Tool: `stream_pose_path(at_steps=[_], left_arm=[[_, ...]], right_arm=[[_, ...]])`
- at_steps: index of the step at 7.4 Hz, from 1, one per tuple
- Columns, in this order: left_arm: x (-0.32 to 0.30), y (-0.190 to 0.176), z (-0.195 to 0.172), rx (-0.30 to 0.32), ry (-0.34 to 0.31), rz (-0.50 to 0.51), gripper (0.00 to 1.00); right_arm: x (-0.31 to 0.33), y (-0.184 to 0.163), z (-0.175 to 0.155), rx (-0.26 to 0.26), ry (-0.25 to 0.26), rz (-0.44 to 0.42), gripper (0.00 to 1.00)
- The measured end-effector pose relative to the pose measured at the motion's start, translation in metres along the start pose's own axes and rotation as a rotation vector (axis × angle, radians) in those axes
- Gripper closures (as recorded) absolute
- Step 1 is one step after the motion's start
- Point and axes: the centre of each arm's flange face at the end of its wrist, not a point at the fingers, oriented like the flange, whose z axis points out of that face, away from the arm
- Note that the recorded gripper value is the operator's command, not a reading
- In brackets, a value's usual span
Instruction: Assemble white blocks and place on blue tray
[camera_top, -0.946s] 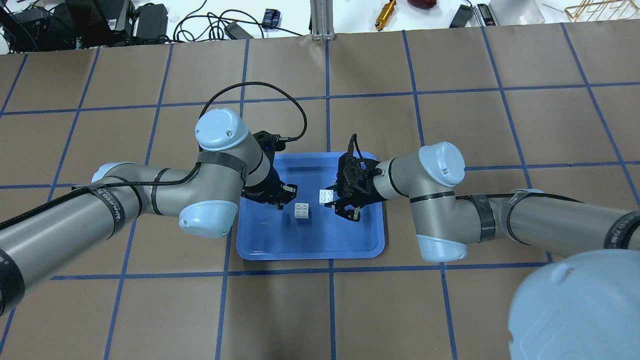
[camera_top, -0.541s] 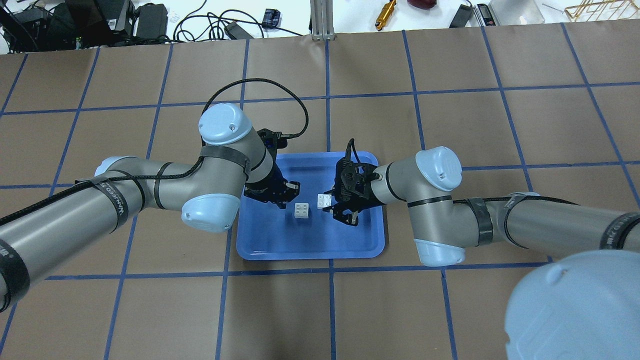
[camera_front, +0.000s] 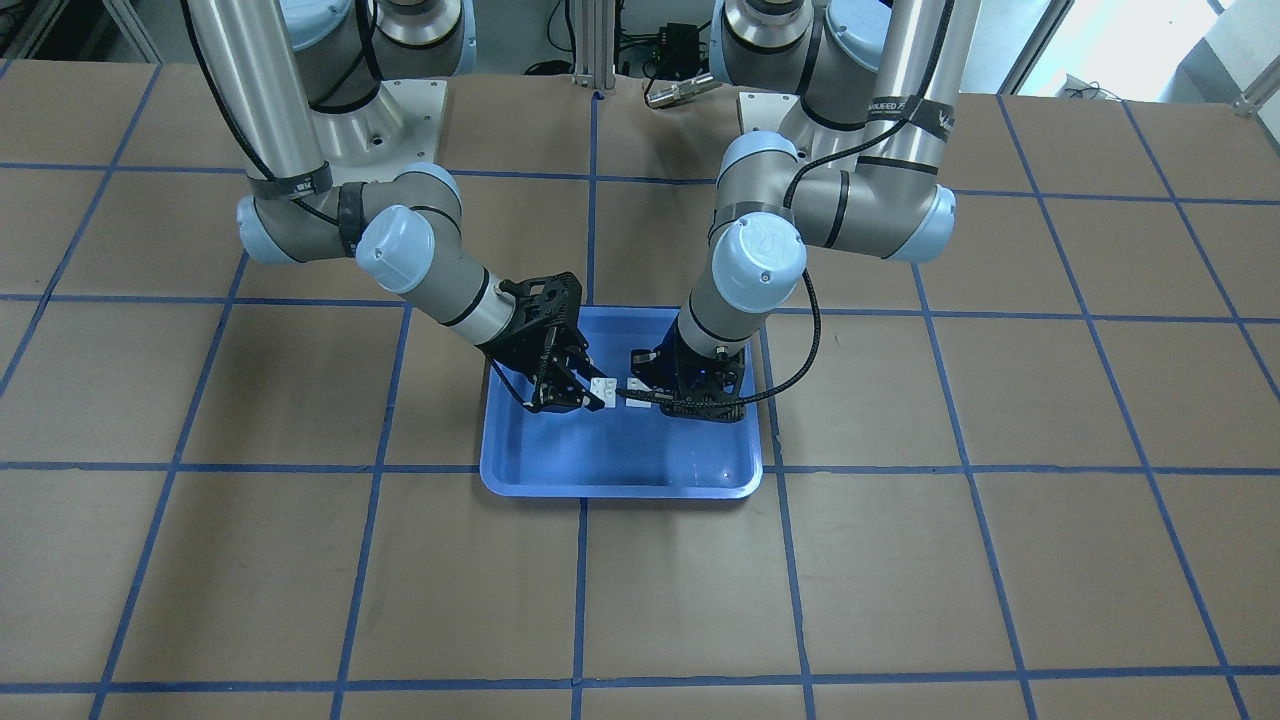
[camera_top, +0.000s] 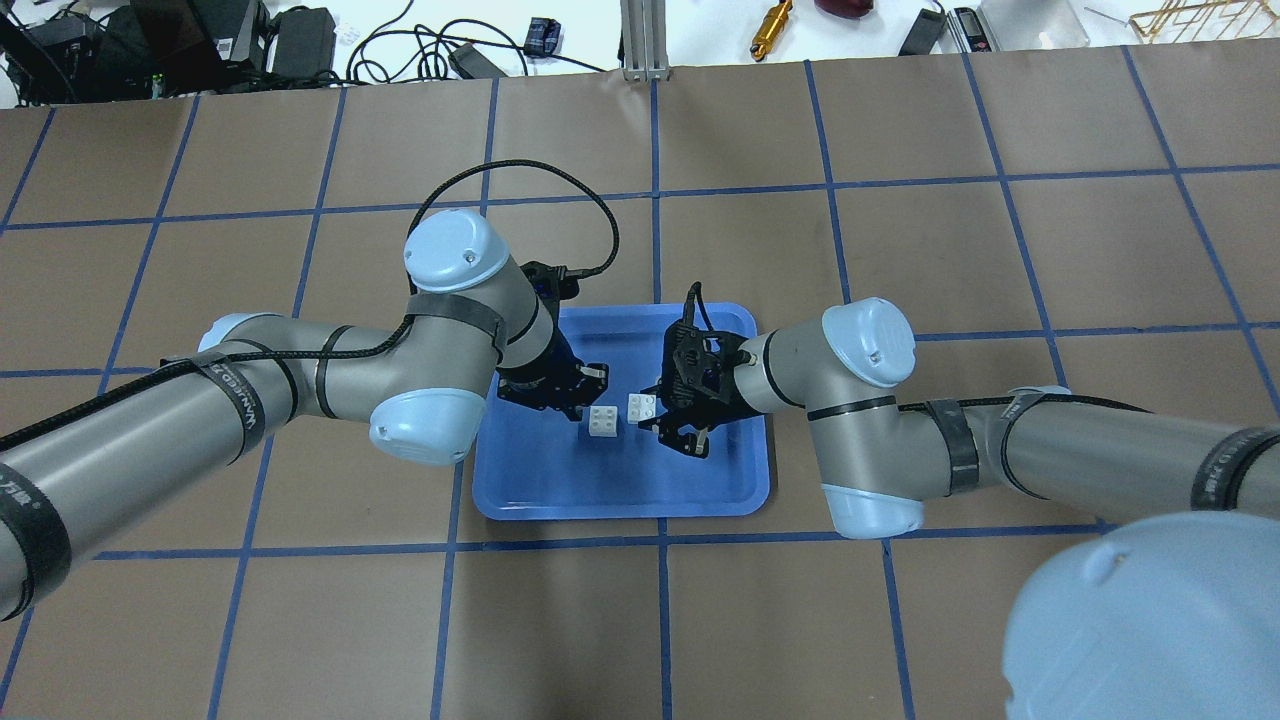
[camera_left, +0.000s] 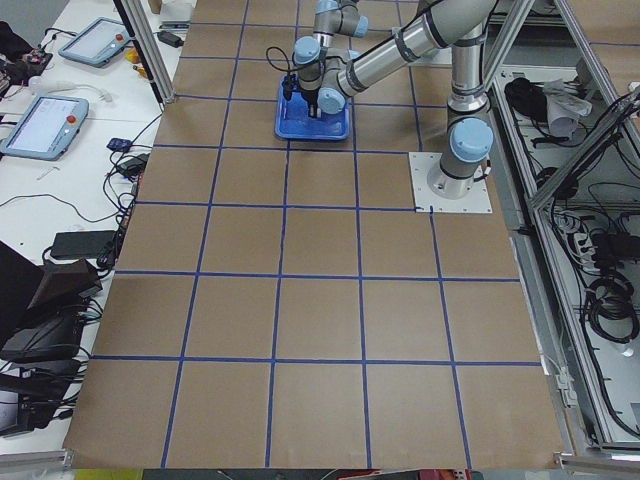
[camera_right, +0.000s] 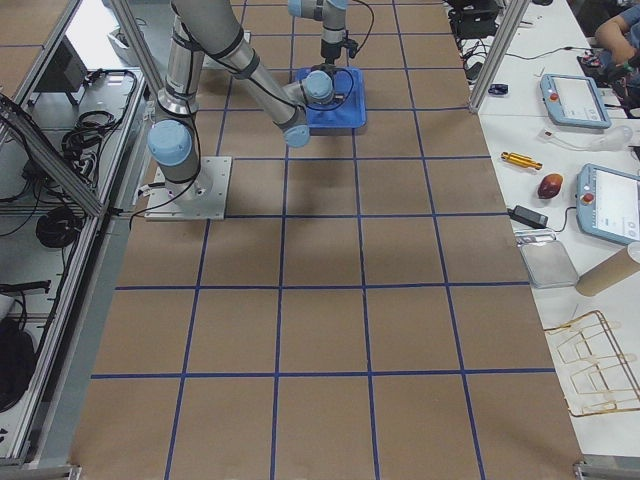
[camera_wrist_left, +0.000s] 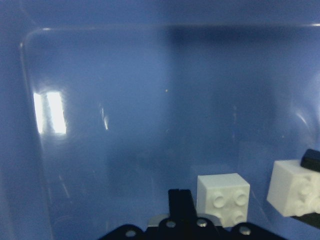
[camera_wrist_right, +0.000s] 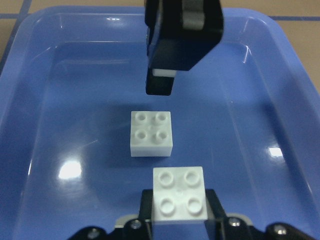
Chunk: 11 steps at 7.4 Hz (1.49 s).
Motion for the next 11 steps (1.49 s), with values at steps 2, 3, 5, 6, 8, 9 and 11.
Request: stream_pose_path(at_steps=[2,3,5,6,8,9,11], left_arm=[[0.001,0.000,0.001,-0.003,0.003,-0.019,1.00],[0.001,0.001,0.002,-0.005,0.003,-0.021,1.00],[0.002,0.003,0.004,-0.010,0.003,-0.031,1.00],[0.002,0.003,0.004,-0.011,0.003,-0.033,1.00],[0.003,0.004,0.005,-0.011,0.005,-0.036,1.00],[0.004,0.004,0.004,-0.012,0.012,-0.038,1.00],[0.005,0.003,0.004,-0.013,0.018,-0.041,1.00]], right_arm=[[-0.002,-0.002,0.002,-0.001,-0.003,0.005,1.00],[-0.002,-0.001,0.003,-0.004,-0.005,0.009,1.00],[-0.003,0.004,0.009,-0.006,-0.017,0.019,1.00],[-0.003,0.005,0.010,-0.005,-0.021,0.025,1.00],[-0.003,0.006,0.011,-0.005,-0.024,0.034,1.00],[-0.003,0.006,0.012,-0.005,-0.025,0.036,1.00],[-0.004,0.005,0.012,-0.006,-0.027,0.039,1.00]])
